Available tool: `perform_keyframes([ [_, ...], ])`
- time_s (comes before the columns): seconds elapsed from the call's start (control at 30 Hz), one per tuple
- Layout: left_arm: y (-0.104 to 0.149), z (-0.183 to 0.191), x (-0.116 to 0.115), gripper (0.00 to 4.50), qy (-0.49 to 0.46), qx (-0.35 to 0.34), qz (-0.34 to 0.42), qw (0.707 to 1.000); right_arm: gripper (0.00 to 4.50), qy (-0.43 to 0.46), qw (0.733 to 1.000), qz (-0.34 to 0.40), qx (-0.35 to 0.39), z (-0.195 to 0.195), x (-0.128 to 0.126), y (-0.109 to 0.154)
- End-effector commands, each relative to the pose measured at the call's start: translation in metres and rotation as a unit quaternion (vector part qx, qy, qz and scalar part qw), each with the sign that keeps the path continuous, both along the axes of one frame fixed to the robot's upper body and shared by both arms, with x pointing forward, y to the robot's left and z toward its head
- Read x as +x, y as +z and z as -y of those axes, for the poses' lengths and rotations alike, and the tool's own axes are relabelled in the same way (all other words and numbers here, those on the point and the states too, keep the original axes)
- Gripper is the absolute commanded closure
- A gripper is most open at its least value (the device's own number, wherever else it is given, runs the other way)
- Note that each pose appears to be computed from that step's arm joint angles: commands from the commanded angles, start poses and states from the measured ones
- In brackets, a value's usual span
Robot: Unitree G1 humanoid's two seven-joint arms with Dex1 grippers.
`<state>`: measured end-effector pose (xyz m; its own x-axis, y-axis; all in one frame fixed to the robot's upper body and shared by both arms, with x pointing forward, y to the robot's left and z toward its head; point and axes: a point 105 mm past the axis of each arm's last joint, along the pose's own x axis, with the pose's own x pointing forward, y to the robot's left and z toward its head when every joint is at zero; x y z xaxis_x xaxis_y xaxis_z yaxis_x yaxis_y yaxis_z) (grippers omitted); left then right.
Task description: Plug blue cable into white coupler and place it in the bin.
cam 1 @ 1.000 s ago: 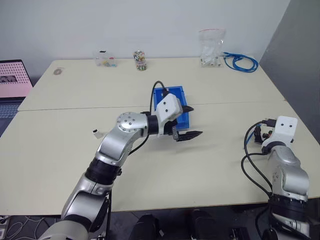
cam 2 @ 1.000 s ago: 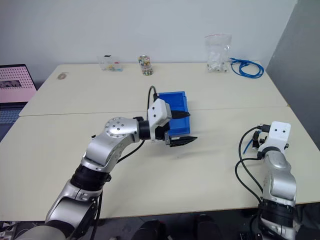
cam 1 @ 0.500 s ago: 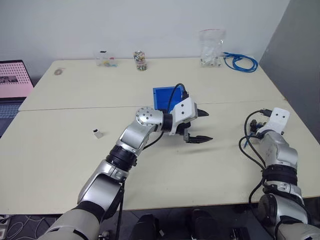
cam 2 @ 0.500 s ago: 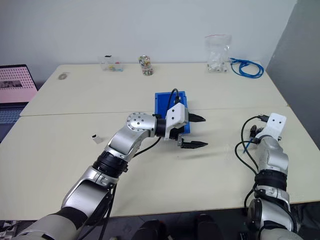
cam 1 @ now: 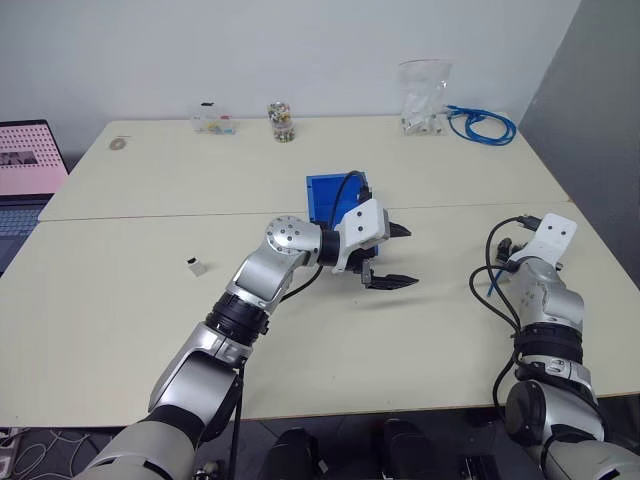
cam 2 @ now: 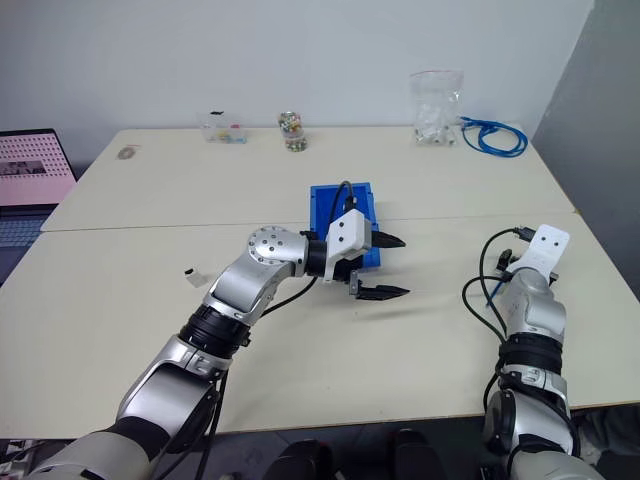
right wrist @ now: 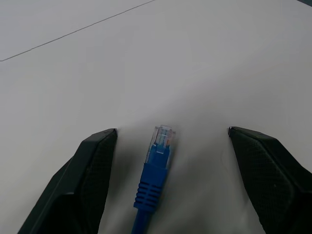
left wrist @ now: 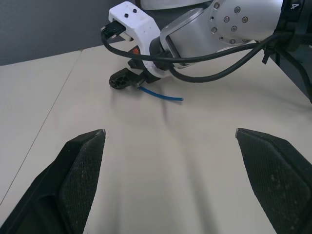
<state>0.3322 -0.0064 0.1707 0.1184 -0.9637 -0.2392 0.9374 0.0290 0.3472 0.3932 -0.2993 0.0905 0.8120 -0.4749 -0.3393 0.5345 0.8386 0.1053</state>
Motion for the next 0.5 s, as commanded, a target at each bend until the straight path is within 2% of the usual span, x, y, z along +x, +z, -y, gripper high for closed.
perform_keyframes([
  [0.03, 0.008, -0.001, -0.001, 0.0, -0.003, -0.003, 0.018, 1.0, 0.63, -0.001, 0.999, -0.031, 0.041, -0.009, -0.007, -0.018],
  [0.13, 0.007, -0.002, -0.001, 0.0, -0.003, 0.0, 0.019, 1.0, 0.63, 0.001, 0.998, -0.032, 0.048, -0.012, -0.007, -0.017],
  [0.33, 0.009, -0.002, 0.0, 0.0, -0.002, 0.001, 0.019, 1.0, 1.86, 0.013, 0.999, -0.027, 0.041, -0.016, -0.005, -0.014],
  [0.5, 0.008, -0.003, 0.001, 0.0, 0.001, 0.0, 0.023, 1.0, 3.08, 0.052, 0.998, -0.018, 0.019, -0.027, 0.001, -0.009],
])
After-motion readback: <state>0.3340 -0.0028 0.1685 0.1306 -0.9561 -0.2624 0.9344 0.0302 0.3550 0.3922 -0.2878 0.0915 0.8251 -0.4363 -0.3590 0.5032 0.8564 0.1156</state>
